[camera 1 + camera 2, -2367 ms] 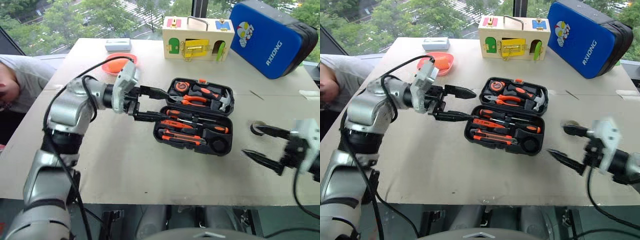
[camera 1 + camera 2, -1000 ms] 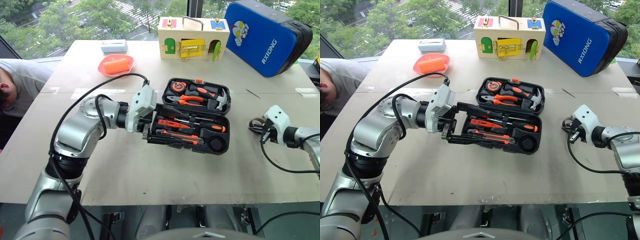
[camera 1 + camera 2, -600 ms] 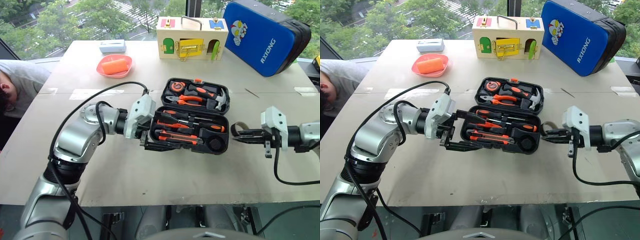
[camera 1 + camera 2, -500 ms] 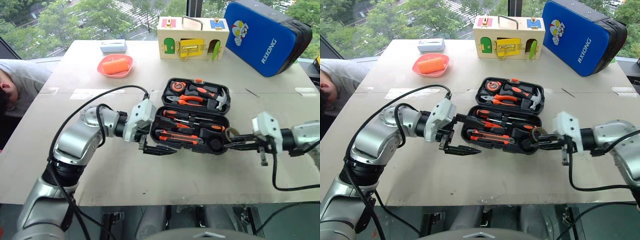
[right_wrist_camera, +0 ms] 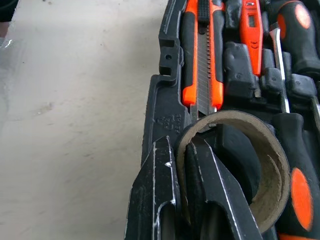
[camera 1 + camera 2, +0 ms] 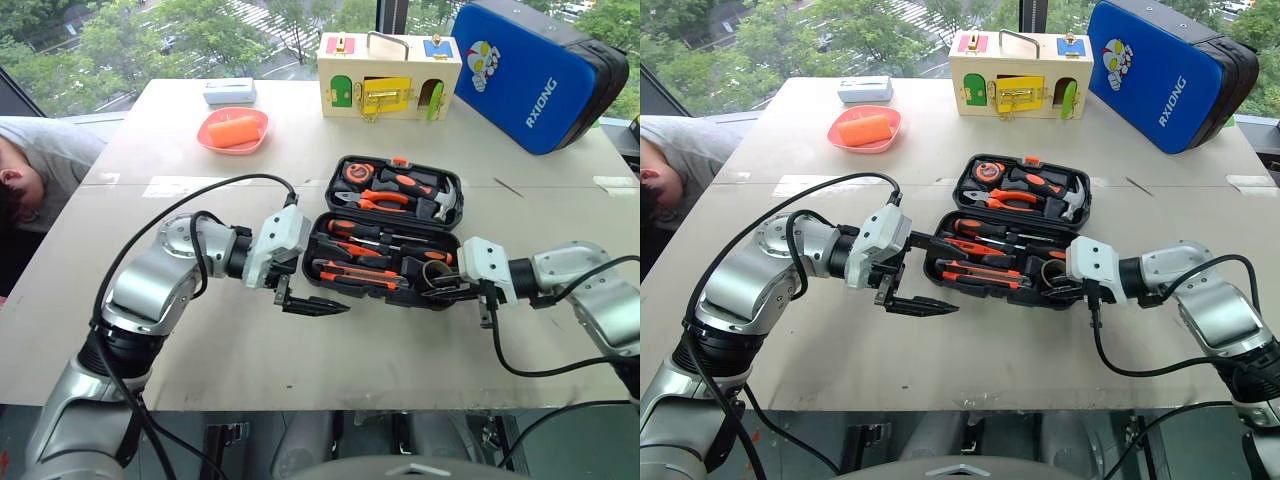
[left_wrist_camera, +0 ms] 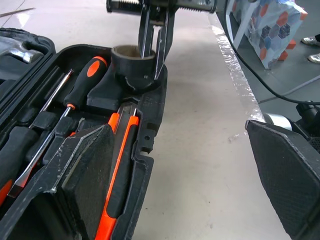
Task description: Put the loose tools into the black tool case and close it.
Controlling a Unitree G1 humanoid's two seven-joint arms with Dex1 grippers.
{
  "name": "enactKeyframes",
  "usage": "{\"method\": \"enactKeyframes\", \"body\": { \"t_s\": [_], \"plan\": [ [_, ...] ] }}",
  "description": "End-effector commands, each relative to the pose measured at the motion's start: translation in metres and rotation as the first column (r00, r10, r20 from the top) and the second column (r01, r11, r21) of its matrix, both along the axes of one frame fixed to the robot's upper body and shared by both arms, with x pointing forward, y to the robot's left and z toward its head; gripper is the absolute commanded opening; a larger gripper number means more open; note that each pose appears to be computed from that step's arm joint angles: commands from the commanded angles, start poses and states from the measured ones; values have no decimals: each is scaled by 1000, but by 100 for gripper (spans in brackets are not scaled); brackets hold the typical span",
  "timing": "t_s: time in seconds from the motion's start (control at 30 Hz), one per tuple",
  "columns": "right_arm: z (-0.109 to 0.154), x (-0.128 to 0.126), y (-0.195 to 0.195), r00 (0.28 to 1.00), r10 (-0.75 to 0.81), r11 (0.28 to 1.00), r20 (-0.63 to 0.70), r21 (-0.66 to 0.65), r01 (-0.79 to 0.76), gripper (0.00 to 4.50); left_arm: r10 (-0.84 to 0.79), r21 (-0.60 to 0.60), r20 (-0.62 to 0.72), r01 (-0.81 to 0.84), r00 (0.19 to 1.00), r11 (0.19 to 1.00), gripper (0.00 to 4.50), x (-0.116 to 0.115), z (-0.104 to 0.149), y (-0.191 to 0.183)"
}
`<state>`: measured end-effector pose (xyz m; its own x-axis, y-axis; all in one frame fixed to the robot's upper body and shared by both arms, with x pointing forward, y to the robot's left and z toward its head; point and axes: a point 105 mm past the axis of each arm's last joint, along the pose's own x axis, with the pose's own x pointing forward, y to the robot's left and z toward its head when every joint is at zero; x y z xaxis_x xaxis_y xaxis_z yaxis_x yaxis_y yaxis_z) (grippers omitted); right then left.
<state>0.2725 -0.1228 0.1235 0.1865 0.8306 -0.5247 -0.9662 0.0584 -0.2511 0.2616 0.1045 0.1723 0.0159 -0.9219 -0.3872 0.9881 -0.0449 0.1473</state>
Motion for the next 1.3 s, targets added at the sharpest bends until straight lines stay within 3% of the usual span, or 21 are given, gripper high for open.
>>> {"method": "enactKeyframes", "body": {
  "t_s": [0.03, 0.43, 0.53, 0.8, 0.83, 1.03, 1.07, 1.13, 1.3],
  "plan": [
    [1, 0, 0, 999, 37, 998, 32, -44, -36, 1, -12, -4, 57, 13, 998, 1000, 450, -3, 12, -3],
    [-3, -5, -8, 999, 39, 993, -21, -109, -42, 1, 5, -7, 67, -5, 998, 1000, 450, 1, 13, -2],
    [-1, -9, -6, 998, 51, 993, -36, -100, -55, 90, 7, -7, 70, -6, 998, 1000, 450, 2, 12, -1],
    [30, -21, 0, 996, 78, 997, -38, -20, -79, 445, 21, -7, 68, -21, 997, 1000, 450, 5, 11, 1],
    [39, -20, -4, 998, 56, 998, -40, 7, -55, 448, 44, -9, 65, -43, 997, 999, 450, 7, 11, 3],
    [56, 13, -47, 977, -206, 973, -51, 94, 210, 448, 298, -101, -16, -298, 954, 949, 450, 35, 16, 36],
    [54, 19, -55, 967, -250, 961, -57, 105, 255, 399, 350, -120, -28, -351, 936, 929, 450, 42, 16, 45],
    [51, 30, -70, 945, -323, 937, -51, 120, 327, 352, 440, -150, -47, -442, 897, 884, 395, 54, 16, 62],
    [20, 54, -98, 898, -440, 896, 9, 64, 439, 107, 551, -44, 5, -550, 834, 834, 171, 76, -14, 95]
  ]
}}
